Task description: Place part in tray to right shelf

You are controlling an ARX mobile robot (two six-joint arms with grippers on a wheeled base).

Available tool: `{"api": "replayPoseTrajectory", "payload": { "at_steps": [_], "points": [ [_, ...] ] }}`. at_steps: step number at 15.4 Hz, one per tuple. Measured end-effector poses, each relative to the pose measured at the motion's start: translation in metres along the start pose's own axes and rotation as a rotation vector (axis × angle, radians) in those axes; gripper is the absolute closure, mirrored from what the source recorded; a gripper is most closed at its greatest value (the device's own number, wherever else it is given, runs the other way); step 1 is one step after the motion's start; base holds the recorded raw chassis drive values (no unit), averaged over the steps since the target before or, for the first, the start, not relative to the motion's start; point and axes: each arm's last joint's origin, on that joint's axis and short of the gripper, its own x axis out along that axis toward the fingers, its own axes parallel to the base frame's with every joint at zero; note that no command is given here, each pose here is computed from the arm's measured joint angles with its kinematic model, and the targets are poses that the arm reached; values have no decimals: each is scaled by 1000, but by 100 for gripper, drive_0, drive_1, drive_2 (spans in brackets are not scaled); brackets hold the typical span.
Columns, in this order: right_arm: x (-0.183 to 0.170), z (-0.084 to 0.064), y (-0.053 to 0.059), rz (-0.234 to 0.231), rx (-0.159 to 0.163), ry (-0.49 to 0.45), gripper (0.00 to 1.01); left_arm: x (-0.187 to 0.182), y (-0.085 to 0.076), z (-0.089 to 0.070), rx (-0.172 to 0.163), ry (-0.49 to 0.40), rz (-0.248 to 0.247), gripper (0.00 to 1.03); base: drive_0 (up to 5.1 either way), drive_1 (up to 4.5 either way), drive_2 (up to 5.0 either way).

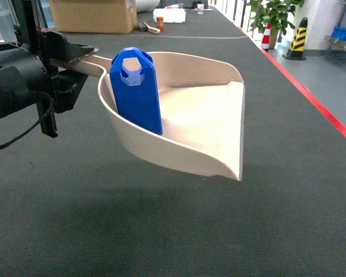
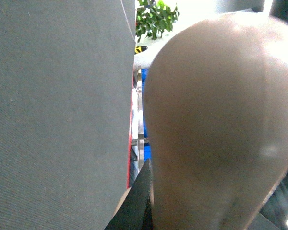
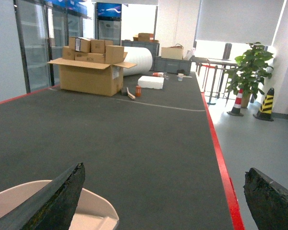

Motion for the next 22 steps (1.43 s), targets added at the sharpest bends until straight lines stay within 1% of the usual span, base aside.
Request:
{"api": "replayPoseTrajectory", "payload": {
  "at_steps": [8, 10, 13, 15, 16, 18, 20, 22],
  "points": [
    [0, 0, 0, -1, 0, 2, 3, 0, 0, -1, -1, 7, 1, 85, 480, -252, -252],
    [0, 0, 0, -1, 0, -1, 3, 0, -1, -1, 1, 5, -8, 85, 479, -253, -253],
    [0, 0, 0, -1, 0, 0, 3, 0, 0, -2, -2, 8, 2, 85, 479, -253, -253],
    [0, 0, 0, -1, 0, -1, 3, 0, -1, -2, 0, 7, -7, 85, 479, -253, -253],
    [0, 0, 0, -2, -1, 2, 3, 0, 0, -2, -2, 10, 3, 85, 479, -253, -253],
    [0, 0, 0, -1, 0, -5, 3, 0, -1, -2, 0, 4, -6, 85, 479, -253, -253],
    [0, 0, 0, -1, 0, 0, 3, 0, 0, -2, -1, 8, 2, 85, 479, -253, -253],
    [0, 0, 0, -2, 0, -1, 3, 0, -1, -2, 0, 7, -6, 85, 479, -253, -253]
  ]
}}
